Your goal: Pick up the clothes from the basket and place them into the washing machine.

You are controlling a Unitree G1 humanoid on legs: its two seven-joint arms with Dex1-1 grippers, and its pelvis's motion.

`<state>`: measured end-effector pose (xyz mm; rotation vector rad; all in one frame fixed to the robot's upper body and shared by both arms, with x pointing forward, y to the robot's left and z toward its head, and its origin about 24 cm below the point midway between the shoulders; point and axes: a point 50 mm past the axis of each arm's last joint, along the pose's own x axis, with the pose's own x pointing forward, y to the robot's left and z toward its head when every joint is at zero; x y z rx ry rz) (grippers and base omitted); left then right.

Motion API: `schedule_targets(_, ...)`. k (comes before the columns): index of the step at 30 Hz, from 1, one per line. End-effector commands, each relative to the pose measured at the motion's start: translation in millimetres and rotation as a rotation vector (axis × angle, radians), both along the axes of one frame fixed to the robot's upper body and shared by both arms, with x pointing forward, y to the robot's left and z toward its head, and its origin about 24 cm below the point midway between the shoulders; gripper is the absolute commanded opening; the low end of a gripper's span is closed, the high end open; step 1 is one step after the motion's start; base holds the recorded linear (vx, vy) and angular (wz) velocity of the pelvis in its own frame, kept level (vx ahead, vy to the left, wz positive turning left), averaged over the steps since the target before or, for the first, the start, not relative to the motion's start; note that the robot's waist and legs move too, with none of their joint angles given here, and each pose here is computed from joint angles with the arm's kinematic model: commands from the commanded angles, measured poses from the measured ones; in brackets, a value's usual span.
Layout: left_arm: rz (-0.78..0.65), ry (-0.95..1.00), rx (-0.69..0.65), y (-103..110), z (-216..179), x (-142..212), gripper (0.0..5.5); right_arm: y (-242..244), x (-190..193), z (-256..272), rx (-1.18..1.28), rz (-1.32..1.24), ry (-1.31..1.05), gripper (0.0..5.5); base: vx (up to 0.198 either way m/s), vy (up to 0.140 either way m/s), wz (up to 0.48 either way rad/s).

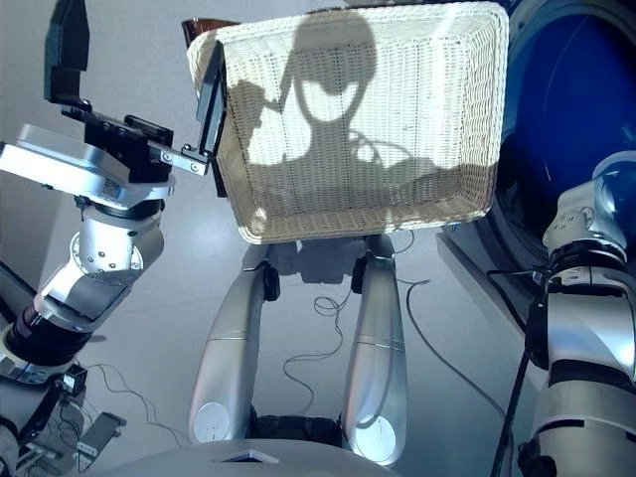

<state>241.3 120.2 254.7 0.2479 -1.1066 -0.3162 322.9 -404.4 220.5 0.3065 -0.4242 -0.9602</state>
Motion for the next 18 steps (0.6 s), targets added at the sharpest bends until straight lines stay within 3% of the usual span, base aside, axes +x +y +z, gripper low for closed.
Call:
schedule_targets(1,-0.132,-0.127,-0.084,-2,16,-30,5.5,-37,-50,89,-0.188,-0.178,-0.209,0.0,0.0,0.0,0.0)
schedule_targets(2,-0.132,-0.127,-0.08,-1,16,-30,5.5,-38,-50,87,-0.183,-0.179,-0.2,0.0,0.0,0.0,0.0)
schedule_targets(3,-0.136,-0.128,-0.077,-1,16,-31,5.5,-39,-50,86,-0.181,-0.179,-0.187,1.4,0.0,0.0,0.0)
schedule_targets(4,-0.138,-0.126,-0.076,-1,16,-31,5.5,-39,-49,83,-0.175,-0.174,-0.18,5.5,0.0,0.0,0.0)
schedule_targets(14,-0.126,-0.11,-0.095,1,14,-29,5.5,-34,-37,50,-0.122,-0.103,-0.137,5.5,0.0,0.0,0.0)
schedule_targets(18,-0.129,-0.111,-0.097,0,15,-28,5.5,-14,-23,42,-0.223,-0.023,-0.079,5.5,0.0,0.0,0.0)
